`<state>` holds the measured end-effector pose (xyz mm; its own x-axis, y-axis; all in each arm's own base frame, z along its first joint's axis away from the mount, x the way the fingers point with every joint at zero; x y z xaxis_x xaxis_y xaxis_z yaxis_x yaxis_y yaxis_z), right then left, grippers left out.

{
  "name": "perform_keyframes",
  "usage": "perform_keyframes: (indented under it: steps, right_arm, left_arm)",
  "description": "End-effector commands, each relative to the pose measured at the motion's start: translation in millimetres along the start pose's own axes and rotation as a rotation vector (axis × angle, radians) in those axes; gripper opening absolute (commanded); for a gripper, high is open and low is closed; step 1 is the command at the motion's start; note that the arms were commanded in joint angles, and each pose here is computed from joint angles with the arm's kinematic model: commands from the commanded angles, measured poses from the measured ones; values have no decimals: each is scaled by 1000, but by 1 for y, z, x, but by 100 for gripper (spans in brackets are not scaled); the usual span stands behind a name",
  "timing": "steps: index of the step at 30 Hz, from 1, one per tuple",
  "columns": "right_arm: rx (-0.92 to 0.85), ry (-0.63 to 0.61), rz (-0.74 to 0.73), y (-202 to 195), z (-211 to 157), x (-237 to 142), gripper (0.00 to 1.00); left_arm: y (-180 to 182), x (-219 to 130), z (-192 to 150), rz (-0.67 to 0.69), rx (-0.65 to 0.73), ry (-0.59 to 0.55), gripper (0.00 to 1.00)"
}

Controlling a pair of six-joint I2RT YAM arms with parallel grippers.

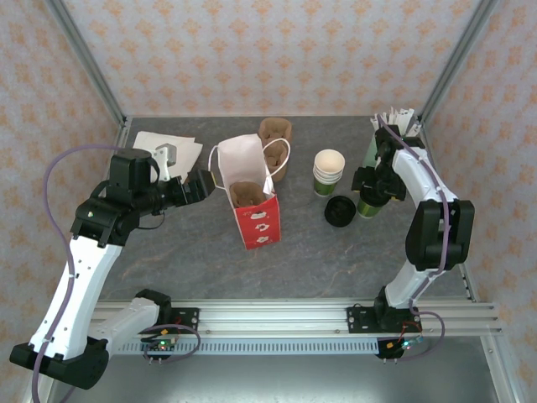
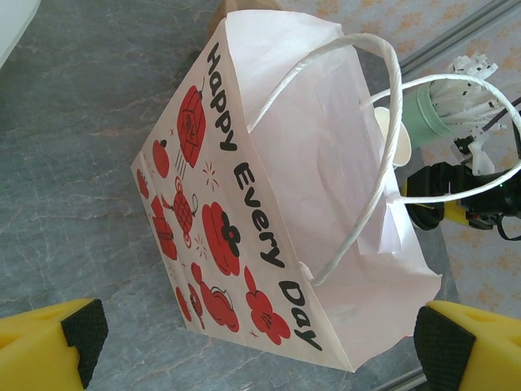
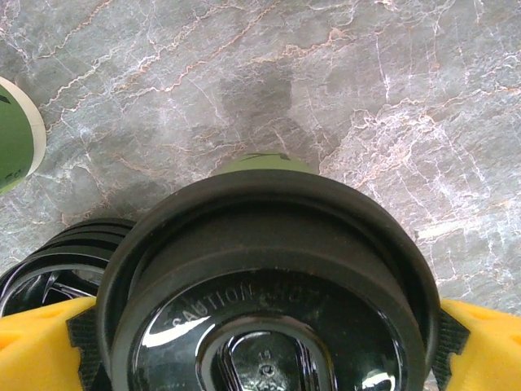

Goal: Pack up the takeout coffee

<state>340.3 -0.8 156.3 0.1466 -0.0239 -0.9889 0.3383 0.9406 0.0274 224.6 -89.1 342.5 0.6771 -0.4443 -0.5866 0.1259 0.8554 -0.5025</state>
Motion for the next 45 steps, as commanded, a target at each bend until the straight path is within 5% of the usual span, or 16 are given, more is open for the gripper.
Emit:
perform_keyframes:
  steps: [1, 24, 45]
  right_arm:
    - [-9, -2, 3, 0, 5, 5, 99]
    - [-4, 39, -14, -3, -3, 21, 91]
    - [2, -24, -40, -15, -17, -17, 88]
  left_arm:
    - [2, -2, 0, 17, 4, 1, 100]
    - [1, 0, 3, 13, 8, 6, 100]
    - [-1, -2, 4, 9, 16, 6, 100]
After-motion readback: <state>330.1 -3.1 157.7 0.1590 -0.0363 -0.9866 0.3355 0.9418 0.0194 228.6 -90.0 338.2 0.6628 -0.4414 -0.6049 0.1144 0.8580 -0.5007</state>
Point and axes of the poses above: each hand's point on the last joint's axis, 136 mm out from that joint toward the fingers, its own x axis out along the fingers, its own y axis along the line the jaws close on, z = x × y, the point moved 4 cm from there along -x, back along the fingers, and after that the axes turned 5 degrees about x, right-handed, at the moved point
